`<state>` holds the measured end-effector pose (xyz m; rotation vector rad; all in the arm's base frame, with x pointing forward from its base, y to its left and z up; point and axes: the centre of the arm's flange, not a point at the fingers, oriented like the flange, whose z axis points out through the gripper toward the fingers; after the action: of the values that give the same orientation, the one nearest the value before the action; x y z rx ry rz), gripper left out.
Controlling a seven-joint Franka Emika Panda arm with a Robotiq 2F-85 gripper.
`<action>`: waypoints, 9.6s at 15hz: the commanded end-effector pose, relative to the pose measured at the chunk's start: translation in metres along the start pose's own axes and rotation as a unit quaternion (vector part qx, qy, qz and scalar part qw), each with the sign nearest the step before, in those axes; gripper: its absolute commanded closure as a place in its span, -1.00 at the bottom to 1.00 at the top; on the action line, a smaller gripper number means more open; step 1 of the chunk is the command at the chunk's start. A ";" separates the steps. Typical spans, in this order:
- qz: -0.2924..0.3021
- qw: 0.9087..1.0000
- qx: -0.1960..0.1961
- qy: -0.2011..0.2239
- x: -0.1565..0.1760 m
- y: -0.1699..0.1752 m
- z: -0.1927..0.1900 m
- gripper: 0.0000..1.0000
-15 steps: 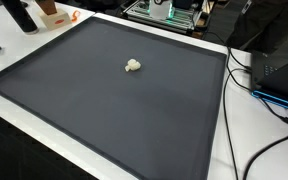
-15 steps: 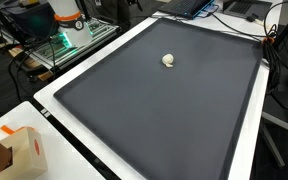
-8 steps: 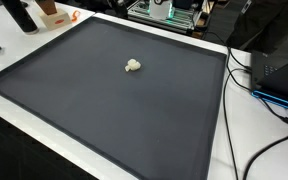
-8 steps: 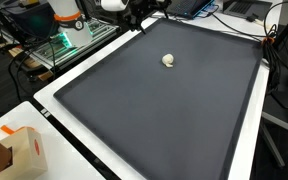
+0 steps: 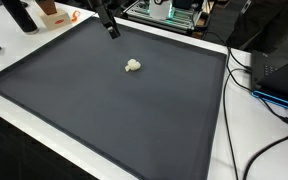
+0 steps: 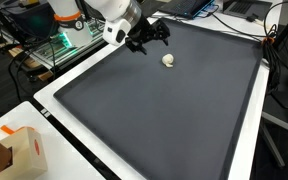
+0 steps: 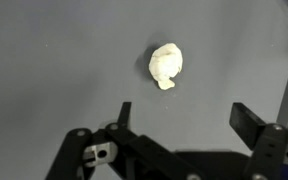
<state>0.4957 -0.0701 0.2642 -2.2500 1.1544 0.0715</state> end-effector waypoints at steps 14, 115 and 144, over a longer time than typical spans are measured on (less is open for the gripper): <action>0.126 0.990 -0.038 0.043 0.034 0.006 0.069 -1.00; -0.395 0.834 -0.381 0.060 -0.116 -0.155 0.099 -1.00; -0.360 0.867 -0.345 -0.001 -0.065 -0.111 0.141 -1.00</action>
<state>0.5739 0.1076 0.2365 -3.2001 0.1930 0.2180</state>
